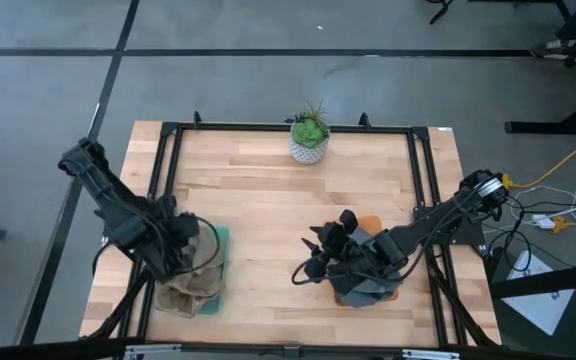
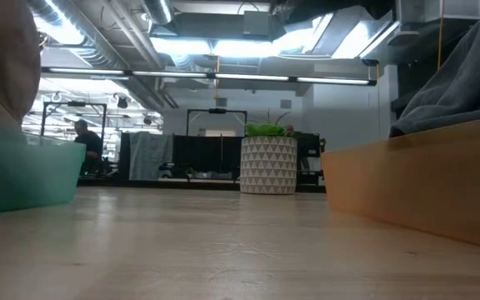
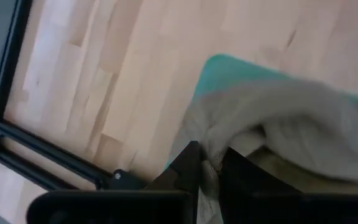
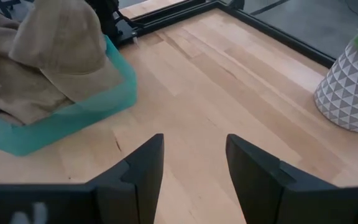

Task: Pick & Place hat
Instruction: Put the brown cap into the blue bin, then return to Home Position

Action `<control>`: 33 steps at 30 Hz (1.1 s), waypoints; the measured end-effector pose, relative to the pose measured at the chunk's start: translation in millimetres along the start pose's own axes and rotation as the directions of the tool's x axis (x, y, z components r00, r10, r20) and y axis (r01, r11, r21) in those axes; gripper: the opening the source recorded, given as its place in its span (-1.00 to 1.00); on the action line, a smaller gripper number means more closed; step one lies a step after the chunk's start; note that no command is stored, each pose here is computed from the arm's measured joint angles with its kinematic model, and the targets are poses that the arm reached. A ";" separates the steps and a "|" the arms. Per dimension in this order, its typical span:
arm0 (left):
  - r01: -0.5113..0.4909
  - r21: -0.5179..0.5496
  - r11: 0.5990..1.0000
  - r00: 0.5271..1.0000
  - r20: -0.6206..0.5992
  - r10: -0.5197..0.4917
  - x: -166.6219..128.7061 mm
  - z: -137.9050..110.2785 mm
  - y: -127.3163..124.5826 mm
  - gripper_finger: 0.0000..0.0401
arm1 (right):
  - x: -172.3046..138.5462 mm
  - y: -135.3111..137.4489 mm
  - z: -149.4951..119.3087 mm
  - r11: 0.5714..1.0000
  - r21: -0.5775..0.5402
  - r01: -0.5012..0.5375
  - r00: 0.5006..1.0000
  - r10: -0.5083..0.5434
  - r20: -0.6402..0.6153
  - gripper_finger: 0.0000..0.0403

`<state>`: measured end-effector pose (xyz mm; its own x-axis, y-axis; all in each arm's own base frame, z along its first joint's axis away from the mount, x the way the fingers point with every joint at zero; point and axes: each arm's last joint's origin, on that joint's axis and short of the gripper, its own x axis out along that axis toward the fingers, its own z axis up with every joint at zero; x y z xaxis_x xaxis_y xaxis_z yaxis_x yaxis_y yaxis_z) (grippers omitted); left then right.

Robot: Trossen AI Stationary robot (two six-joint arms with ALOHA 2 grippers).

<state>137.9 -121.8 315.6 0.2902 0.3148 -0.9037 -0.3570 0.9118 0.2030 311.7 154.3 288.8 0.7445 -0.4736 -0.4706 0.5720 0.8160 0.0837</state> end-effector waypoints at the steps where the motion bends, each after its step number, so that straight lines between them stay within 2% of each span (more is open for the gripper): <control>1: -0.001 0.028 1.000 1.000 -0.017 0.001 1.3 -0.4 -2.6 -0.85 | 0.8 -0.5 0.5 1.000 0.001 0.003 1.000 -0.003 0.000 -0.15; 5: 0.029 0.103 0.994 0.992 -0.127 -0.016 5.7 -4.2 -13.7 -0.83 | 2.8 -1.7 1.8 1.000 0.007 0.008 1.000 -0.008 0.001 -0.15; 9: 0.089 0.144 0.986 0.964 -0.261 -0.049 8.2 -11.5 -25.5 -0.81 | 2.9 -0.8 2.8 1.000 0.018 0.002 1.000 -0.002 0.008 -0.15; 14: 0.191 0.133 0.973 0.923 -0.360 -0.132 9.0 -16.7 -39.7 -0.81 | 2.8 -0.2 3.1 1.000 0.023 -0.003 1.000 0.003 0.010 -0.15; 17: 0.263 0.118 0.957 0.916 -0.341 -0.210 9.1 -15.2 -49.4 -0.79 | 2.8 -0.3 3.1 1.000 0.023 -0.003 1.000 0.003 0.010 -0.15; 22: 0.382 0.197 0.903 0.911 -0.245 -0.332 7.2 -9.0 -62.5 -0.68 | 2.8 -0.3 3.0 1.000 0.015 -0.003 1.000 0.002 0.009 -0.15; 29: 0.378 0.213 0.901 0.916 -0.226 -0.331 10.5 -1.2 -59.6 -0.35 | 2.8 -0.3 2.9 1.000 -0.026 -0.004 1.000 0.004 0.007 -0.15; 33: 0.377 0.203 0.904 0.916 -0.224 -0.332 11.2 1.9 -57.0 -0.15 | 2.7 0.9 1.7 0.996 -0.075 -0.045 0.999 0.043 -0.033 -0.15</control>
<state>163.1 -169.7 294.7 0.1854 -0.0732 -0.9799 -0.0326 0.9962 -0.0806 314.8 153.2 289.1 0.7566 -0.4271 -0.4951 0.5104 0.8591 0.0387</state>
